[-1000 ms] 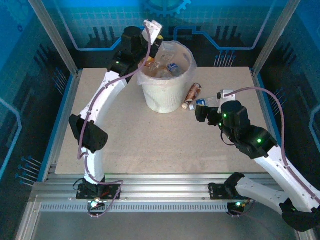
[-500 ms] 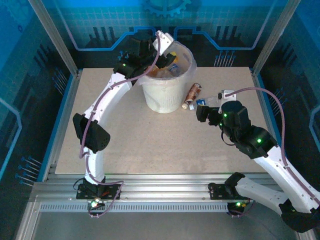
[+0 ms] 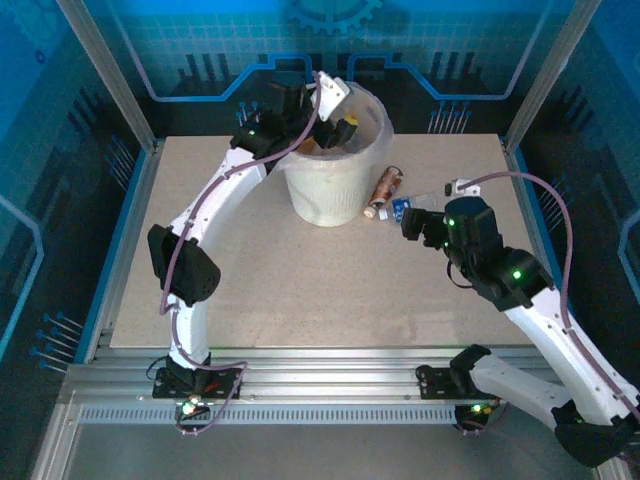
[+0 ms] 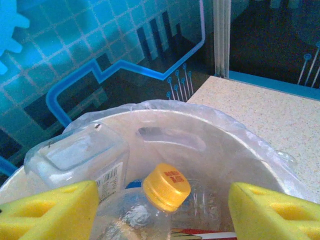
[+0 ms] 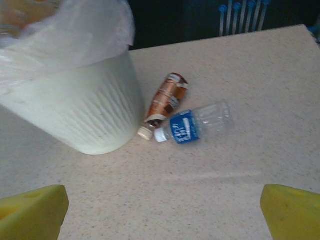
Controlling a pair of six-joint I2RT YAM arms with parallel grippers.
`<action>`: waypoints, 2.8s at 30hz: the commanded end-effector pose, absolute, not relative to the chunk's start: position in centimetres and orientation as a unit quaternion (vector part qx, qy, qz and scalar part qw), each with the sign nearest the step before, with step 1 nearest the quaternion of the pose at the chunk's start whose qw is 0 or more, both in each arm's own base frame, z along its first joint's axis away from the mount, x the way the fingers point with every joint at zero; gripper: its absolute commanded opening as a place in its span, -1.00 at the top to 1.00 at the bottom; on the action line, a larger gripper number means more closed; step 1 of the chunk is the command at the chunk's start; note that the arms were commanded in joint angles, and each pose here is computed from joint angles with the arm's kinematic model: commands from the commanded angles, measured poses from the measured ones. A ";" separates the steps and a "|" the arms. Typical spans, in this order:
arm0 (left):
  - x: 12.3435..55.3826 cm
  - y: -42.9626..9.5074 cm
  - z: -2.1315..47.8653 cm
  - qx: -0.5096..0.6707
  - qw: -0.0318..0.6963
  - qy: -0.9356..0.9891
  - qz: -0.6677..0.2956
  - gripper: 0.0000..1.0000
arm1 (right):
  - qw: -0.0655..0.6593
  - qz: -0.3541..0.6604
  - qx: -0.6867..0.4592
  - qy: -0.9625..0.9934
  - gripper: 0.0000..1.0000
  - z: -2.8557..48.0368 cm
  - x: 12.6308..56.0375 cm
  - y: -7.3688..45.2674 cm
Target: Put the plastic bottles in the bin
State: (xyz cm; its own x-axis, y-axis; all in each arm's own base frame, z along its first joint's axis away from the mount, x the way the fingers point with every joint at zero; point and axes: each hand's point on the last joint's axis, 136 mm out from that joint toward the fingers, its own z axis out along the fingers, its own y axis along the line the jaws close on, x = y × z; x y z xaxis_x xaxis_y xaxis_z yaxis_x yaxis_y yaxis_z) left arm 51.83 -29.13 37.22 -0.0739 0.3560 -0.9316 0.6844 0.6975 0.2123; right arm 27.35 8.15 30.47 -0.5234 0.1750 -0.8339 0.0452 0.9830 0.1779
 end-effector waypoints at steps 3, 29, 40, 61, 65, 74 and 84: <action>51.4 -27.9 40.8 0.298 0.609 0.721 -0.146 -0.52 | 0.429 0.070 0.097 0.896 -1.00 29.2 29.5 6.9; 36.8 -15.6 39.6 0.007 0.638 0.737 -0.223 -0.98 | 0.219 0.129 0.122 0.960 -0.86 16.8 51.1 6.6; 35.2 -14.3 33.4 -0.034 0.586 0.780 -0.217 -0.98 | 0.189 0.126 0.130 0.965 -0.95 11.0 54.0 10.0; 34.3 -14.5 30.9 -0.038 0.560 0.795 -0.230 -0.98 | 0.149 0.120 0.165 0.968 -0.63 3.3 56.6 12.1; 34.3 -14.6 30.8 -0.036 0.558 0.796 -0.232 -0.98 | 0.148 0.131 0.172 0.965 -0.44 2.9 56.9 12.5; 34.3 -14.7 30.6 -0.033 0.557 0.796 -0.235 -0.98 | 0.181 0.147 0.172 0.957 -0.01 5.8 57.9 12.5; 34.1 -14.4 30.8 -0.038 0.560 0.794 -0.234 -0.98 | 0.274 0.157 0.180 0.932 0.08 15.1 59.3 9.8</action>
State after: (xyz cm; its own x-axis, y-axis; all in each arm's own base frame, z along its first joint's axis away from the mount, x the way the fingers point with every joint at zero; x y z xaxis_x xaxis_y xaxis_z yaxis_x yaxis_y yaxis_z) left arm 34.64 -14.36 30.27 -0.3843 -0.3052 -0.8713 0.1854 0.8991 -0.3966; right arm 57.85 11.05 6.89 -0.8622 0.3969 -0.3147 0.2903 0.8964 0.3350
